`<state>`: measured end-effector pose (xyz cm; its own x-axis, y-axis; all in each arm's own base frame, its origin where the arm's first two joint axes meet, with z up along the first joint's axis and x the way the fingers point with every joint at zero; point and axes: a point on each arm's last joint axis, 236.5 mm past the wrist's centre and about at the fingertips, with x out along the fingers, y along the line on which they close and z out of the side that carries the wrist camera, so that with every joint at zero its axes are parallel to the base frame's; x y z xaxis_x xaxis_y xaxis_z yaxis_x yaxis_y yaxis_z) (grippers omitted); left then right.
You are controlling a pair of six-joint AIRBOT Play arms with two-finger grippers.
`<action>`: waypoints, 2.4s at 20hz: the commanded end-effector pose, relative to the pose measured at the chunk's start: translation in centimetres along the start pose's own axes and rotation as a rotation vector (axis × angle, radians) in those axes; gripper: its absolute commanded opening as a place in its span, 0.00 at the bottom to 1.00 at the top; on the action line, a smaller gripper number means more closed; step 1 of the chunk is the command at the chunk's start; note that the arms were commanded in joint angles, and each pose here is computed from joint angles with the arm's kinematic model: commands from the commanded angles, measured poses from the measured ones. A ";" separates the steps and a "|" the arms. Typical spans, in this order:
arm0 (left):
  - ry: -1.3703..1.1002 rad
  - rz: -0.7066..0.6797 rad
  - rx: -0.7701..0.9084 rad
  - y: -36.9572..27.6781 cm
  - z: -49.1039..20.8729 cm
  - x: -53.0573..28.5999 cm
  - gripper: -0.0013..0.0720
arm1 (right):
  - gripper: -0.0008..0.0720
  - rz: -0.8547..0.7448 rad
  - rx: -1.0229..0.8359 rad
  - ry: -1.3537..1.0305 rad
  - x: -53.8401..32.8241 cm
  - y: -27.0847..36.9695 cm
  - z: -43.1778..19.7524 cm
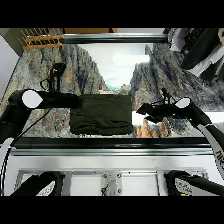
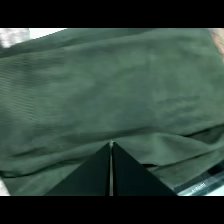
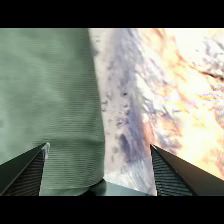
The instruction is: Fold the clothes and pants, and hang the long-sleeved shirts on hangers.
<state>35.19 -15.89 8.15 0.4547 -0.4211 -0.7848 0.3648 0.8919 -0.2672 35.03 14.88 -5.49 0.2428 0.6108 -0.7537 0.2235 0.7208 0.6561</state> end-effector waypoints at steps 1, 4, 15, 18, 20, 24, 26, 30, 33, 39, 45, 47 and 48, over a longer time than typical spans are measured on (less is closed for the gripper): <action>0.008 -0.023 0.030 -1.6 -0.5 0.4 0.05 | 1.00 0.177 0.016 0.019 2.4 0.9 0.3; 0.015 -0.024 0.004 -1.6 -0.7 0.4 0.05 | 1.00 0.267 0.039 0.034 4.8 2.0 0.6; 0.041 -0.028 -0.022 -1.7 -1.3 0.4 0.05 | 1.00 0.322 -0.106 0.192 11.2 9.3 -4.0; 0.068 -0.031 -0.022 -1.8 -1.9 0.3 0.04 | 0.15 0.340 -0.220 0.158 11.2 10.7 -3.4; 0.070 -0.031 -0.022 -1.8 -2.0 0.3 0.05 | 0.04 0.350 -0.278 0.126 10.4 11.6 -2.4; 0.069 -0.031 -0.022 -1.8 -2.0 0.4 0.05 | 0.04 0.229 -0.372 -0.034 3.9 10.4 4.2; 0.069 -0.031 -0.022 -1.8 -1.9 0.4 0.05 | 0.04 0.086 -0.323 -0.173 -2.4 6.3 9.2; 0.069 -0.030 -0.022 -1.8 -1.9 0.4 0.04 | 0.04 -0.181 -0.137 -0.523 -19.1 -4.8 15.7; 0.067 -0.030 -0.022 -1.8 -1.9 0.4 0.05 | 0.04 -0.316 0.036 -0.738 -30.2 -12.5 15.4; 0.069 -0.031 -0.022 -1.8 -2.0 0.4 0.05 | 0.04 -0.414 0.340 -0.723 -35.0 -23.8 8.8; 0.076 -0.032 -0.022 -1.8 -2.1 0.3 0.05 | 0.04 -0.406 0.391 -0.656 -33.9 -24.9 6.6; 0.072 -0.031 -0.022 -1.8 -2.0 0.4 0.05 | 0.04 -0.381 0.393 -0.600 -32.5 -24.4 5.9; 0.072 -0.031 -0.021 -1.8 -2.0 0.4 0.05 | 0.04 -0.365 0.402 -0.569 -31.6 -24.1 5.4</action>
<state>32.99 -17.31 7.19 0.3809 -0.4358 -0.8155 0.3605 0.8821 -0.3031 27.94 -25.49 3.88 0.5480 -0.0582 -0.8345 0.6795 0.6128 0.4035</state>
